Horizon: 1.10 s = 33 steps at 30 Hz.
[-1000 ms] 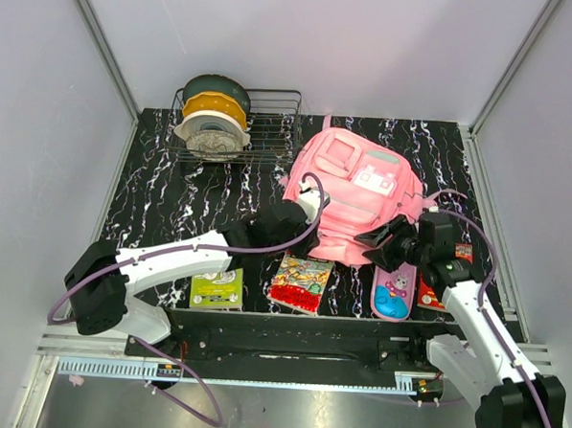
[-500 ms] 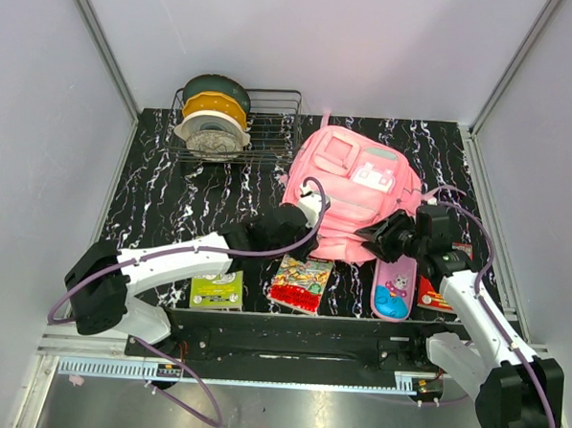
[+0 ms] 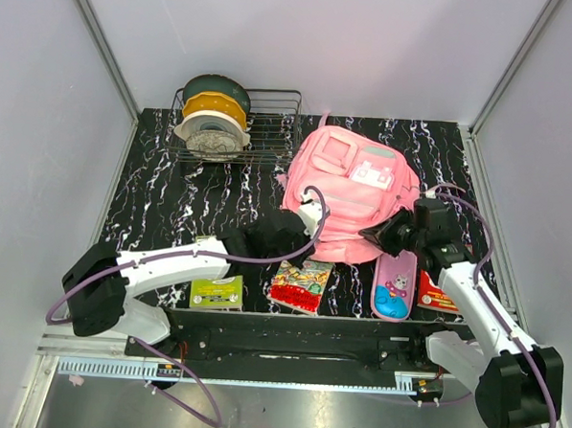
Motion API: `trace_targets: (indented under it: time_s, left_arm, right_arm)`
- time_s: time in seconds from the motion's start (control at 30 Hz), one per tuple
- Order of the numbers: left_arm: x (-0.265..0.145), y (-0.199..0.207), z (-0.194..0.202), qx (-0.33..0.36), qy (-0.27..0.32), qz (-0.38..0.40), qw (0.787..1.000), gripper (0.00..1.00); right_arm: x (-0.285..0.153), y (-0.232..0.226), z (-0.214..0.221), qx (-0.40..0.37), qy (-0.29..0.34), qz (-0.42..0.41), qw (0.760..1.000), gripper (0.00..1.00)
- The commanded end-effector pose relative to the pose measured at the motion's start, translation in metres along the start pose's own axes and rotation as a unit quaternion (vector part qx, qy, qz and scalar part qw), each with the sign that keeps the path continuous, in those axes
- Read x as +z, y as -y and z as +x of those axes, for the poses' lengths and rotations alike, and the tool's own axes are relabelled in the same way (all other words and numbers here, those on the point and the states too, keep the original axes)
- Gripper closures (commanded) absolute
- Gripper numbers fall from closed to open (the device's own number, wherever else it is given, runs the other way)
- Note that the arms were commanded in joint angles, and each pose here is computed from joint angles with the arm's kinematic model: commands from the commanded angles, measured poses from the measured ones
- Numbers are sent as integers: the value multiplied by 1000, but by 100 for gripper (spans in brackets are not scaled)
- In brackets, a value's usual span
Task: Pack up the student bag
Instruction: Unzip the student bag at the center of the board.
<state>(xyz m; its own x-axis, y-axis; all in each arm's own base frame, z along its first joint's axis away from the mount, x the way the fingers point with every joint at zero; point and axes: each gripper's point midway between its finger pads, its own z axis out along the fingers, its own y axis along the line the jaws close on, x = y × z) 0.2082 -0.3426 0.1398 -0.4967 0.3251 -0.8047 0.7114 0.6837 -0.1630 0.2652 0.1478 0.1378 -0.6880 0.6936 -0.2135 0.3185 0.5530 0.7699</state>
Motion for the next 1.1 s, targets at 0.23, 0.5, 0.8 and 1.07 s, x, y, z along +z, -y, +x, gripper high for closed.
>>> trace_targets:
  time_s: [0.23, 0.5, 0.8, 1.07]
  left_arm:
    - [-23, -70, -7, -19, 28, -126, 991, 100]
    - [-22, -135, -5, -70, 37, -172, 982, 100]
    - [16, -165, -41, -77, 56, -180, 979, 100]
    - [40, -168, -51, -87, 67, -140, 984, 99]
  right_arm:
    - [-58, -54, -67, -121, 151, 0, 981, 100]
    - [-92, -80, -72, -167, 158, -18, 973, 100]
    - [-119, -120, -53, -219, 122, -96, 963, 100]
    - [-118, -133, -44, -252, 84, -124, 956, 100]
